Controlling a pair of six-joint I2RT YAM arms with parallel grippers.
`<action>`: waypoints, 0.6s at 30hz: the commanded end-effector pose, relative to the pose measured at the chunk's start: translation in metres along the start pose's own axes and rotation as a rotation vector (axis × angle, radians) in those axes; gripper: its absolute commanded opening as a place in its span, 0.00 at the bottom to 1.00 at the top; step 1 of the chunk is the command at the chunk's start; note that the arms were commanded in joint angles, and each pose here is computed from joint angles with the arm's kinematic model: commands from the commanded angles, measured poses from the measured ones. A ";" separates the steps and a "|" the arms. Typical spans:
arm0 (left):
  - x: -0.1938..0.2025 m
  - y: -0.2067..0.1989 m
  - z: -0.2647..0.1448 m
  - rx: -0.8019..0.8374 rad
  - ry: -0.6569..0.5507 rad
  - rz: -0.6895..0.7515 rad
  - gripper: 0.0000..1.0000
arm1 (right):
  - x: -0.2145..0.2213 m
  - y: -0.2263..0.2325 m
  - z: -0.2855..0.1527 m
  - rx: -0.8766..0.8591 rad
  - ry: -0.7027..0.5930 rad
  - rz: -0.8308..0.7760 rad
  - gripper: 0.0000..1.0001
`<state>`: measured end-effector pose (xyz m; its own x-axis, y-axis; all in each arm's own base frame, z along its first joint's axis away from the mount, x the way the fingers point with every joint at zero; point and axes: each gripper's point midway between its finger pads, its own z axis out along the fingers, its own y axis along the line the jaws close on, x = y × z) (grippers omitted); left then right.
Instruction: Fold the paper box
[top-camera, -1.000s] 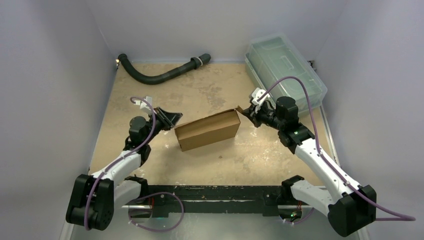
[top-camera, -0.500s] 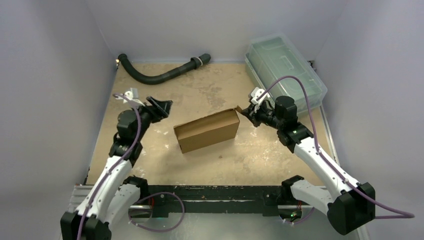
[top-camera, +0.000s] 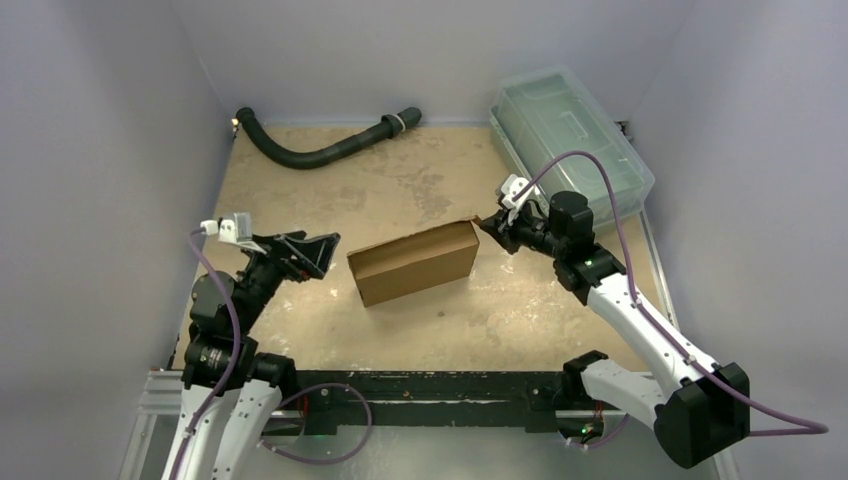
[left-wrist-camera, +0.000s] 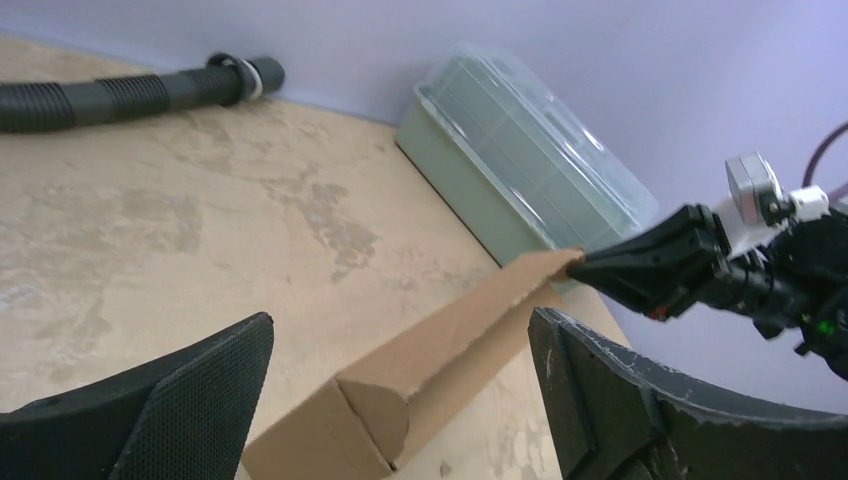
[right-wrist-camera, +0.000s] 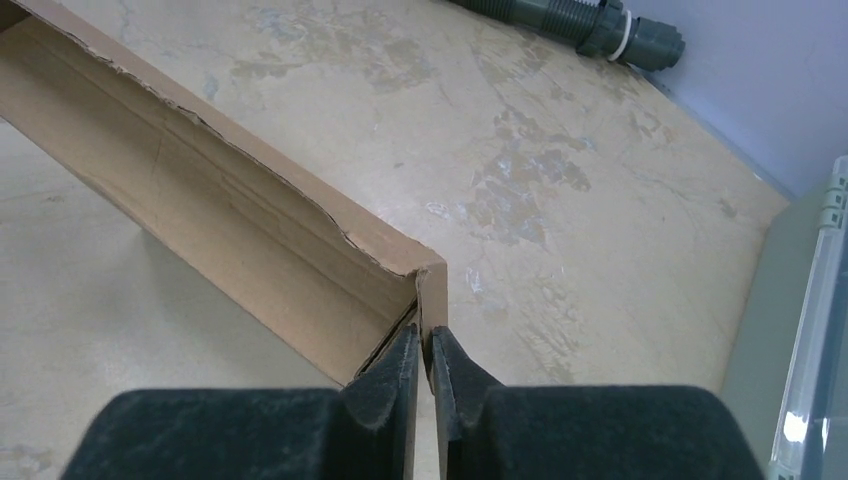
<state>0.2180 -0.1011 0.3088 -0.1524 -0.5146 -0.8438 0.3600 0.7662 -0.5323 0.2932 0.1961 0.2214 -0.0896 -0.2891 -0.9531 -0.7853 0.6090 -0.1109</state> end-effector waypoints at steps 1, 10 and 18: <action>0.023 -0.016 -0.011 0.093 0.130 -0.003 0.99 | -0.023 0.005 -0.002 -0.026 -0.069 -0.020 0.15; 0.016 -0.018 0.001 0.090 0.190 0.080 0.98 | -0.026 0.007 -0.007 -0.034 -0.076 -0.030 0.38; 0.034 0.009 -0.006 -0.061 0.164 -0.101 0.99 | -0.028 0.005 -0.023 -0.053 -0.085 -0.040 0.59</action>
<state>0.2122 -0.1232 0.2844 -0.3444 -0.4279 -0.8356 0.3933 0.7424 -0.5423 0.2849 0.1932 0.2329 -0.0635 -0.2663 -0.9618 -0.8023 0.5868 -0.1094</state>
